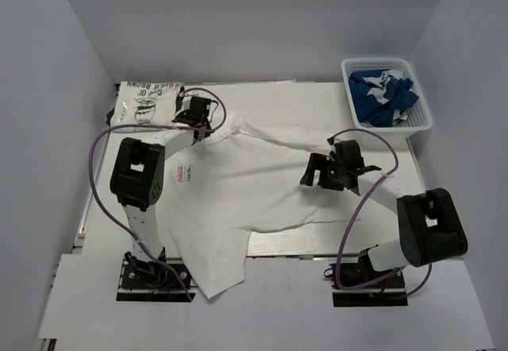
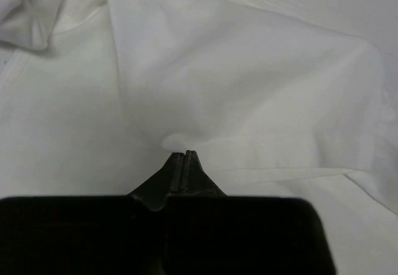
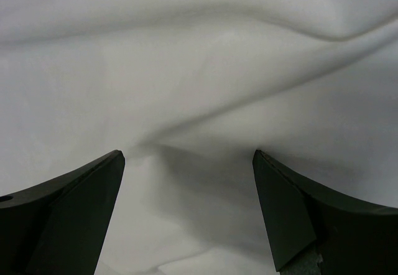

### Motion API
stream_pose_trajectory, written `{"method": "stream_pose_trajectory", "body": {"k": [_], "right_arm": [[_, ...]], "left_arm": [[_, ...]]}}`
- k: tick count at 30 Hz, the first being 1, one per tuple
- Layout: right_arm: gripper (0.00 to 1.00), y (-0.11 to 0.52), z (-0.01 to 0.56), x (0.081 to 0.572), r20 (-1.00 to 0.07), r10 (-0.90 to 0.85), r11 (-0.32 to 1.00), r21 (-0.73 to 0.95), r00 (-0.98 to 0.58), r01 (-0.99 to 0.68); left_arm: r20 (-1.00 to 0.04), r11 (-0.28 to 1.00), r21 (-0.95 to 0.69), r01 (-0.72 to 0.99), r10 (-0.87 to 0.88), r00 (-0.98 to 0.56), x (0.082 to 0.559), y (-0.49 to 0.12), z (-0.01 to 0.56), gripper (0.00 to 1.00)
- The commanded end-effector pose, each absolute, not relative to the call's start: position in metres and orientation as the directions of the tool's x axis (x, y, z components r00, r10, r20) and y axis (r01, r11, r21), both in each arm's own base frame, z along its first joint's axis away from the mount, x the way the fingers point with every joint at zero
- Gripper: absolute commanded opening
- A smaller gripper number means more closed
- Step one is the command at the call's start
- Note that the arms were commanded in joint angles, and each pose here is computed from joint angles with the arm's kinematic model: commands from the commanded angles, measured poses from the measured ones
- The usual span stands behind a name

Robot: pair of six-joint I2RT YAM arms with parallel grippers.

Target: Fold and stack the t-shirts

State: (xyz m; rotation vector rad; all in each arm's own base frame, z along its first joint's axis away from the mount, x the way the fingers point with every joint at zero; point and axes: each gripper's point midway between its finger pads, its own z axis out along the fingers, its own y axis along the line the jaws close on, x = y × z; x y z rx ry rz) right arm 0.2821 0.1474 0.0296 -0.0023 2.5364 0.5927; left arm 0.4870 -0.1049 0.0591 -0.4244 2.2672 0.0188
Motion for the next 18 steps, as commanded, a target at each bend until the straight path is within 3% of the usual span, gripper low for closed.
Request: {"method": "stream_pose_trajectory", "body": {"k": [1, 8, 10, 11, 13, 14, 16, 17, 18], "right_arm": [[0.9, 0.128, -0.015, 0.232, -0.287, 0.063, 0.942, 0.332, -0.956, -0.037], [0.9, 0.127, -0.016, 0.236, -0.28, 0.066, 0.946, 0.322, -0.958, -0.029], [0.9, 0.127, -0.016, 0.237, -0.28, 0.059, 0.948, 0.317, -0.958, -0.034], [0.9, 0.127, -0.016, 0.237, -0.277, 0.057, 0.949, 0.313, -0.959, -0.034], [0.9, 0.124, -0.017, 0.238, -0.278, 0.063, 0.953, 0.302, -0.959, -0.025], [0.9, 0.124, -0.016, 0.237, -0.269, 0.058, 0.955, 0.297, -0.961, -0.025], [0.9, 0.123, -0.016, 0.241, -0.275, 0.054, 0.959, 0.281, -0.96, -0.027], [0.9, 0.122, -0.016, 0.242, -0.273, 0.054, 0.961, 0.276, -0.961, -0.025], [0.9, 0.122, -0.015, 0.243, -0.273, 0.049, 0.961, 0.274, -0.961, -0.029]], "left_arm": [[-0.76, 0.96, -0.186, -0.209, -0.276, -0.588, 0.505, -0.121, 0.087, 0.0], [-0.831, 0.943, -0.294, -0.156, -0.332, -0.445, 0.557, -0.136, 0.147, 0.0], [-0.805, 0.929, -0.308, -0.206, -0.37, -0.464, 0.58, -0.13, 0.128, 0.0], [-0.819, 0.911, -0.358, -0.204, -0.411, -0.4, 0.606, -0.137, 0.158, 0.0], [-0.773, 0.842, -0.384, -0.378, -0.518, -0.367, 0.627, -0.116, 0.139, 0.0], [-0.763, 0.811, -0.423, -0.403, -0.559, -0.324, 0.659, -0.122, 0.135, 0.11], [-0.713, 0.75, -0.491, -0.442, -0.638, -0.291, 0.679, -0.116, 0.129, 0.24], [-0.687, 0.705, -0.567, -0.427, -0.69, -0.227, 0.694, -0.109, 0.142, 0.41], [-0.668, 0.706, -0.604, -0.371, -0.702, -0.248, 0.7, -0.122, 0.137, 0.99]]}}
